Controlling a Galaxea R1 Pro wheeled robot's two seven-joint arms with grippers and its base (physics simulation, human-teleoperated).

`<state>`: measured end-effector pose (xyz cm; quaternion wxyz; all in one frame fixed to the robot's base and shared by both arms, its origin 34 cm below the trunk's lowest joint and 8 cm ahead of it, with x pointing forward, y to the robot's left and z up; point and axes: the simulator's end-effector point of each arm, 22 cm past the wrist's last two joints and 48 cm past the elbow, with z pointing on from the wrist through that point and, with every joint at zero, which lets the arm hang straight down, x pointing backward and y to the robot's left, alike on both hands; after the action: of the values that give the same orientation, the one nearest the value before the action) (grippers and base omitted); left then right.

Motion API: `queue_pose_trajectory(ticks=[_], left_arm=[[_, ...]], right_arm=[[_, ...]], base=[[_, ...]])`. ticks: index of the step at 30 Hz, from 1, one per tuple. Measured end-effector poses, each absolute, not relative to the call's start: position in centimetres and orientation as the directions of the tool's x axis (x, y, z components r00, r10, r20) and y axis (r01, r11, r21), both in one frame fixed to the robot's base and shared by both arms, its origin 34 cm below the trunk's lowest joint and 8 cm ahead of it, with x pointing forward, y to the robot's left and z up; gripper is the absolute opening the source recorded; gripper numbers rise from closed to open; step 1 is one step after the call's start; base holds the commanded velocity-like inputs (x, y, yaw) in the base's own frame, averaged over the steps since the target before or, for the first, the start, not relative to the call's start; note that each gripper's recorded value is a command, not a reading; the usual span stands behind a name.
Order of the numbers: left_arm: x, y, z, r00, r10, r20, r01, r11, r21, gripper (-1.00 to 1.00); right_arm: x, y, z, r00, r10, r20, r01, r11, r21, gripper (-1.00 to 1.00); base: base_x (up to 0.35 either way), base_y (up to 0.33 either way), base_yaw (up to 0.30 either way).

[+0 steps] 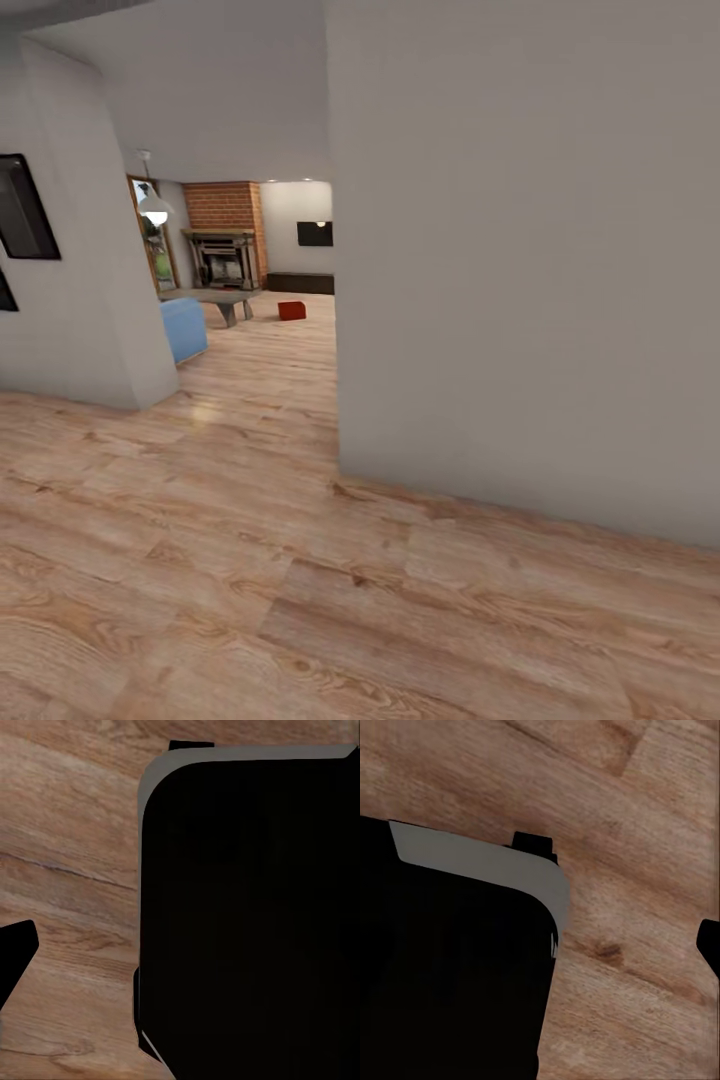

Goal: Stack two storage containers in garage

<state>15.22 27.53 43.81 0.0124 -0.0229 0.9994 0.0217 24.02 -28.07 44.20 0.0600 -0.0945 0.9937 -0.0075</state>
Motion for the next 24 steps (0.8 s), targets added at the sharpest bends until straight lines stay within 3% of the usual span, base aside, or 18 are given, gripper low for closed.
queue_pose_trajectory(ticks=[24], left_arm=[[15.22, 27.53, 43.81, -0.999, -0.045, -0.026, -0.046, 0.998, 0.043, 1.00]], right_arm=[[24.02, -28.08, 44.20, -0.975, -0.189, -0.118, -0.187, 0.982, -0.027, 1.00]], base=[[0.320, 0.000, 0.269]])
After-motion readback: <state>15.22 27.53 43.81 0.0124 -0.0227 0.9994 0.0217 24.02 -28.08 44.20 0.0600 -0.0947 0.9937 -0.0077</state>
